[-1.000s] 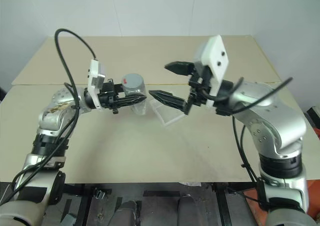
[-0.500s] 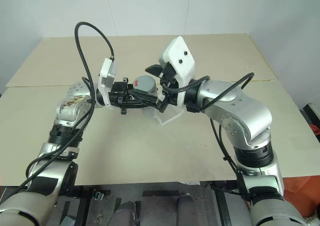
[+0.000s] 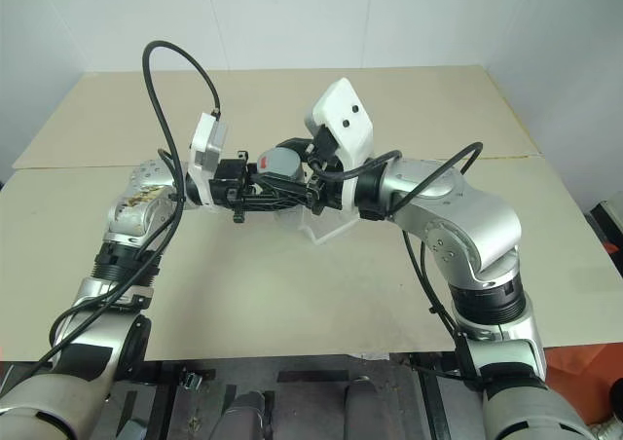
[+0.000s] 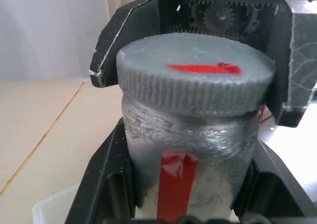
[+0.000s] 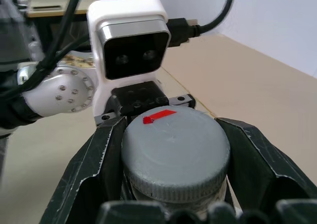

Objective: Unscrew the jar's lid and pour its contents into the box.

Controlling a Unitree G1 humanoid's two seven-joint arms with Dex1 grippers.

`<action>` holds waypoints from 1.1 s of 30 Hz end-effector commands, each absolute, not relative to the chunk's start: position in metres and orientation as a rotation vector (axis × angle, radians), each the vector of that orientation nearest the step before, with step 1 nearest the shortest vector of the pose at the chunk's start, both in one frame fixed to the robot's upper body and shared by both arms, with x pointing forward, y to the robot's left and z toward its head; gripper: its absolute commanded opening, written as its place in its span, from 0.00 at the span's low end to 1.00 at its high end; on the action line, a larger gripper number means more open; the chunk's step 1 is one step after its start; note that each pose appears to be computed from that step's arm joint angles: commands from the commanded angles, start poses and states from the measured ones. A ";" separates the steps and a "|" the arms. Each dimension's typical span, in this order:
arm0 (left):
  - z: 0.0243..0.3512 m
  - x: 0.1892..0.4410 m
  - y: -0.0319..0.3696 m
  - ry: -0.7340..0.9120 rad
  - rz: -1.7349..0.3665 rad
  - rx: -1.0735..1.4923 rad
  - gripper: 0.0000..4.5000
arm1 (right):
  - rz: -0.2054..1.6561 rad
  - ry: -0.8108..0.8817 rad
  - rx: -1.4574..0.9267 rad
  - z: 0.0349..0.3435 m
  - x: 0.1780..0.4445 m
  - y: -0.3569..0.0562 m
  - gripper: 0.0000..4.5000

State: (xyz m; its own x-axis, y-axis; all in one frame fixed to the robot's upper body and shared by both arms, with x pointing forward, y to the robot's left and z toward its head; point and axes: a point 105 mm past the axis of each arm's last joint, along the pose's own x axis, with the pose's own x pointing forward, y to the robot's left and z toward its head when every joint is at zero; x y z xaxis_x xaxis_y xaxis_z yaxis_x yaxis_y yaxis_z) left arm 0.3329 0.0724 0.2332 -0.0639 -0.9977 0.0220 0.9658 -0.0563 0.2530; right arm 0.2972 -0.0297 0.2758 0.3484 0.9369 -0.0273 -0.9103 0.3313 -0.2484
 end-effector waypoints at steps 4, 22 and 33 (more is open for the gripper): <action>0.250 0.299 0.082 -0.250 -1.838 0.226 0.43 | 1.688 -0.211 -0.314 0.283 0.269 -0.032 0.61; 0.250 0.313 0.101 -0.247 -1.676 0.223 0.43 | 1.495 -0.303 -0.347 0.294 0.305 -0.058 0.99; 0.244 0.334 0.100 -0.226 -1.570 0.180 0.43 | 1.217 -0.286 -0.331 0.302 0.284 -0.054 0.99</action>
State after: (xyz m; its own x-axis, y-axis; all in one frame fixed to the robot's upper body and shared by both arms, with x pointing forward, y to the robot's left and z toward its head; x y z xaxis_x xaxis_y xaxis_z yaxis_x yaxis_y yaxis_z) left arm 0.3352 0.1038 0.2293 0.0019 -0.9999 0.0155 0.9813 0.0048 0.1926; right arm 0.2881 -0.0623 0.2953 0.2947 0.9552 0.0273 -0.8848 0.2836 -0.3697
